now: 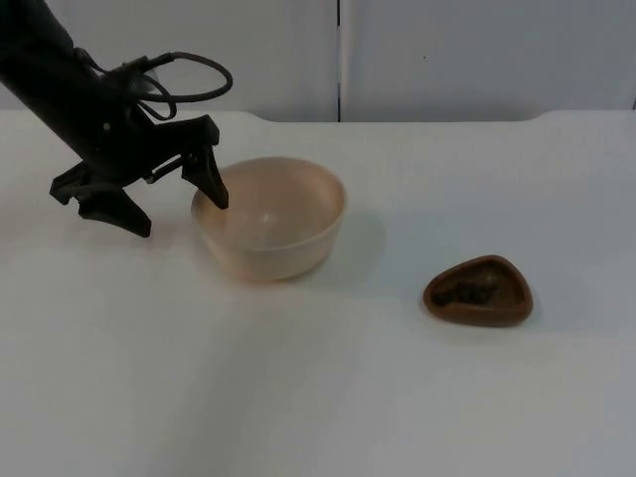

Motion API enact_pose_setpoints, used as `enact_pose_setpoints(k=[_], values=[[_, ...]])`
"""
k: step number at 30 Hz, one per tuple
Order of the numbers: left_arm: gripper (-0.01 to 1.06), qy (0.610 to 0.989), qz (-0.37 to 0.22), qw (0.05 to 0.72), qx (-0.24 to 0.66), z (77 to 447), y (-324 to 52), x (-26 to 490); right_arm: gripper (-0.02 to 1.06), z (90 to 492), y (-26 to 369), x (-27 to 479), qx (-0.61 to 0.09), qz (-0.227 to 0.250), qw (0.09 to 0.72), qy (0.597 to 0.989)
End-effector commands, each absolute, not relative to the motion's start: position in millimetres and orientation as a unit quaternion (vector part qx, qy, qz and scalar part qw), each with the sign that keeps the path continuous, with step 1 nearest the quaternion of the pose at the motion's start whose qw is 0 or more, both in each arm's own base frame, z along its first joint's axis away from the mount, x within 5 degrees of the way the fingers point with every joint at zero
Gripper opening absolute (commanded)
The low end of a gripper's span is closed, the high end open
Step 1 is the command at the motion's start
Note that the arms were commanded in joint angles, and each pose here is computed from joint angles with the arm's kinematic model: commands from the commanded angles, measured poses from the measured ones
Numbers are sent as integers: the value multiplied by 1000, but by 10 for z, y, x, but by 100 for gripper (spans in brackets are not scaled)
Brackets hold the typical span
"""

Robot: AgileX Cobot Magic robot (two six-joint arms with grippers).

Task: Pick up the bowl with the left hand and pour the coffee beans from the cup into the bowl with the right hand.

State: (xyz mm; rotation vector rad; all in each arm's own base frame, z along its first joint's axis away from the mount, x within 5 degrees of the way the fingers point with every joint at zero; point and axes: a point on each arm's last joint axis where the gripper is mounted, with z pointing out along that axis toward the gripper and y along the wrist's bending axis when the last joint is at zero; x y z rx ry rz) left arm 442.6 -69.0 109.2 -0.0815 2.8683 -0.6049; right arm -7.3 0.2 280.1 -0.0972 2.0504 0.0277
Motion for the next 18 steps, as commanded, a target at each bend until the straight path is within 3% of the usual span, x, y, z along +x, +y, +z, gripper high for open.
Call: enact_pose_setpoints(k=[1, 5, 18], values=[[75, 971, -212, 109, -28, 1122, -716, 4441, 105, 2804, 1, -75, -37, 10, 521, 853], [68, 971, -212, 108, -28, 1118, -724, 4440, 105, 2804, 1, -75, -37, 10, 521, 853], [68, 972, -214, 99, -4, 1019, -844, 4419, 105, 2804, -10, -75, -37, 3, 521, 853]])
